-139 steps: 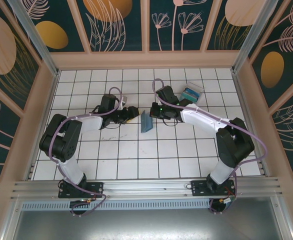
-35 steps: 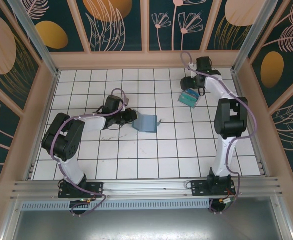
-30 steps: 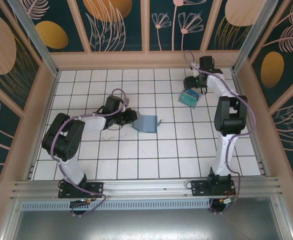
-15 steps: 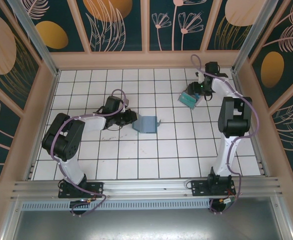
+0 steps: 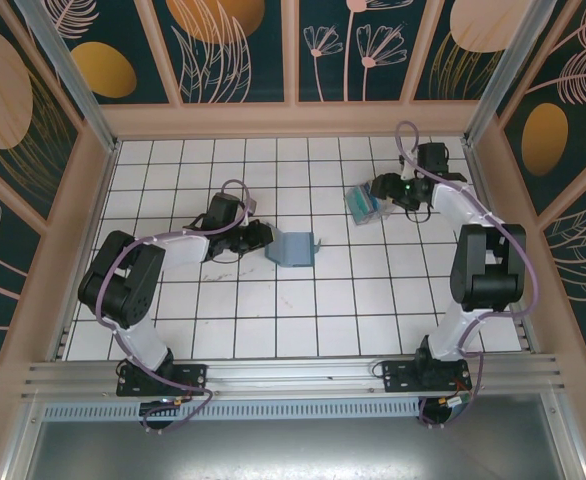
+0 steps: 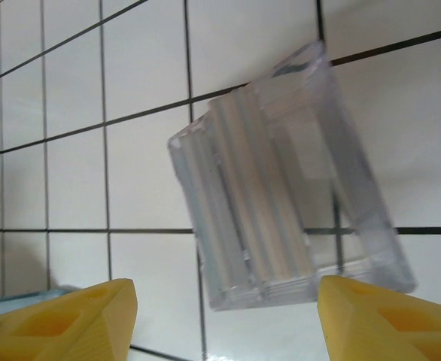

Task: Put the credit cards into the card holder
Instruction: Rotate the storage box at the top-right of the table, then pick up the credit card from the storage box.

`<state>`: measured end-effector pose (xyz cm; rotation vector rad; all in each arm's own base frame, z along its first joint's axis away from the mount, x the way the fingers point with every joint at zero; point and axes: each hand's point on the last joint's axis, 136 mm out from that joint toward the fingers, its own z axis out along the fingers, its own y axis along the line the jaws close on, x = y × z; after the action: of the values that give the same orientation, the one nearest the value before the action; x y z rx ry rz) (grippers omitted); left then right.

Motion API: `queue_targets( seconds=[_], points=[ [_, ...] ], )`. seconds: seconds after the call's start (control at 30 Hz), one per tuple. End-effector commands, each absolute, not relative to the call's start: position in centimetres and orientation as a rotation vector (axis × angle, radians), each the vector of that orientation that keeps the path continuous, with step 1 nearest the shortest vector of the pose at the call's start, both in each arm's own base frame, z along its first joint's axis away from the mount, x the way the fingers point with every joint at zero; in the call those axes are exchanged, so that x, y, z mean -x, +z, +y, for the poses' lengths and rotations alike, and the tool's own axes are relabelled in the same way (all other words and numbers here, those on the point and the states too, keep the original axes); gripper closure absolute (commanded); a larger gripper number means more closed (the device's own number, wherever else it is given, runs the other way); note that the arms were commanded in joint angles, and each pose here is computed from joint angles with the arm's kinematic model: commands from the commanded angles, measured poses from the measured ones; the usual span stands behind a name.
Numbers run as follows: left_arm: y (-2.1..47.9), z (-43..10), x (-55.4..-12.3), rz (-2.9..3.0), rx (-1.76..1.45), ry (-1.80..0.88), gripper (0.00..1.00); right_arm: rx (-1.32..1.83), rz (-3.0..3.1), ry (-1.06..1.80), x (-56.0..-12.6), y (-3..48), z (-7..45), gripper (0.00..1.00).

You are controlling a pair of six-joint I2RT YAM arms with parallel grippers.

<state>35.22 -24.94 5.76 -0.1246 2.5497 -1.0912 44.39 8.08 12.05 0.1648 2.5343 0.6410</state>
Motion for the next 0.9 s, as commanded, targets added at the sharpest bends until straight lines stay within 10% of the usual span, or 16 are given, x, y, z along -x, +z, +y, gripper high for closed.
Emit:
queue_targets(
  seconds=[0.0,0.87],
  points=[
    [6.2,-24.7,-34.8,2.543,0.111,-1.088,0.83,-0.155,2.537,0.496,-46.2,11.3,6.8,0.35],
    [5.4,-24.5,-34.9,2.566,0.146,-1.068,0.83,0.068,2.571,0.817,-47.4,11.0,12.9,0.62]
  ],
)
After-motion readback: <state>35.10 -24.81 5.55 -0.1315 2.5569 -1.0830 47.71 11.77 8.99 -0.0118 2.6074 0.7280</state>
